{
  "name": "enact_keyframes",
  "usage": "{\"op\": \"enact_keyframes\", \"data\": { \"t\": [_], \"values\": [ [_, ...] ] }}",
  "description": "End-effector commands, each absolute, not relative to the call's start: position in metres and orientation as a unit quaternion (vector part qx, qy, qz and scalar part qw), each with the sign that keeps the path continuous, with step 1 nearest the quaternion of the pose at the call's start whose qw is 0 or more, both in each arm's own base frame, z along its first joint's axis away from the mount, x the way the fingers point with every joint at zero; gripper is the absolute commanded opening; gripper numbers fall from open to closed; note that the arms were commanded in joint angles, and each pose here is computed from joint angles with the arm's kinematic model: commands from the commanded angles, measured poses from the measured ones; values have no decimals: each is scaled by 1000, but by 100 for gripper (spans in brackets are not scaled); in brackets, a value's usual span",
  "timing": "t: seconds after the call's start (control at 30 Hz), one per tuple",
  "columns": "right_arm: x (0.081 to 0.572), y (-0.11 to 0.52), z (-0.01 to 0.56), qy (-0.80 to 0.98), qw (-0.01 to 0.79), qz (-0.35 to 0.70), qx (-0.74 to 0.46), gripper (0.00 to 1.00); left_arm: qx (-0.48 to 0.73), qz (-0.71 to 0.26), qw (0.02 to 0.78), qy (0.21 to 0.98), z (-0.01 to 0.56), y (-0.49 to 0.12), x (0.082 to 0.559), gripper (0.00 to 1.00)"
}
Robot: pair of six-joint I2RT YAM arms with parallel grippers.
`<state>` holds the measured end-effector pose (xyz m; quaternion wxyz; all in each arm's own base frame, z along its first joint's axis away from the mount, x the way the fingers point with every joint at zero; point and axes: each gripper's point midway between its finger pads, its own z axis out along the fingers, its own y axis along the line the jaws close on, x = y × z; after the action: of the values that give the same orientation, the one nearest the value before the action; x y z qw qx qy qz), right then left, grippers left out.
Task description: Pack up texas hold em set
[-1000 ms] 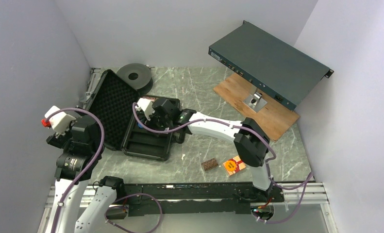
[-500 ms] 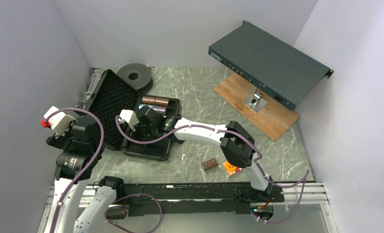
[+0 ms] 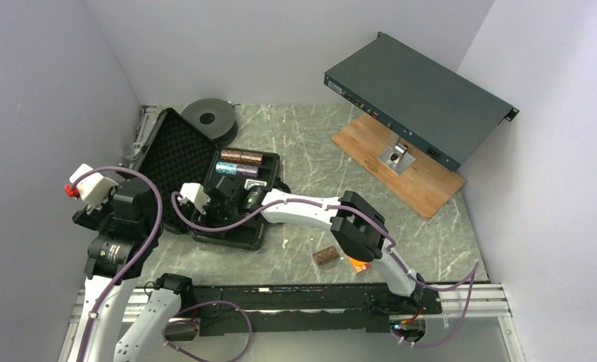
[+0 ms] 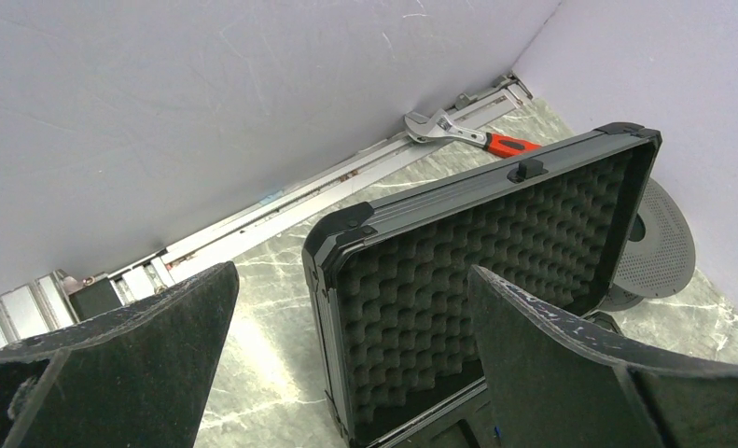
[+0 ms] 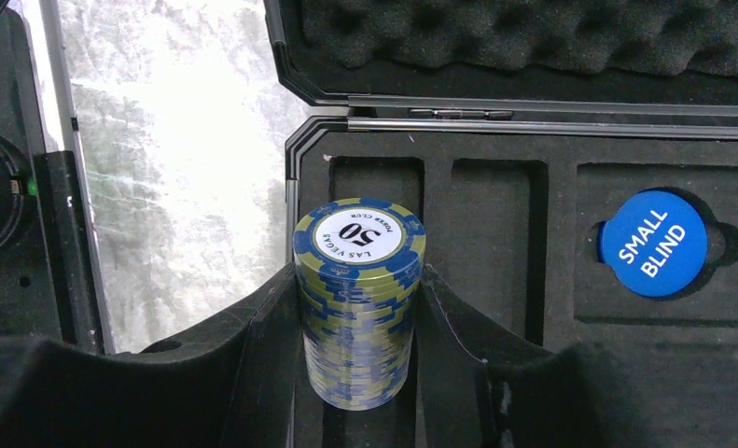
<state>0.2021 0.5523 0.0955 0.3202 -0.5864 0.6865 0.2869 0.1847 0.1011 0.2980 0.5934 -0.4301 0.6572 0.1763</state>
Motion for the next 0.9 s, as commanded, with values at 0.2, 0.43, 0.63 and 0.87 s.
{"op": "enact_keyframes", "data": {
  "t": [0.2,0.43,0.63,0.87],
  "values": [
    [219,566,128,664,371,279,-586,0,-428,176,603,650,307,101,189,100],
    [221,562,121,666,363,263,-596,0,-426,175,604,651,306,101,190,100],
    [218,564,122,669,354,272,-594,18,-424,177,603,652,305,101,191,100],
    [217,565,130,670,362,280,-584,50,-427,180,603,650,305,102,189,100]
  ]
}}
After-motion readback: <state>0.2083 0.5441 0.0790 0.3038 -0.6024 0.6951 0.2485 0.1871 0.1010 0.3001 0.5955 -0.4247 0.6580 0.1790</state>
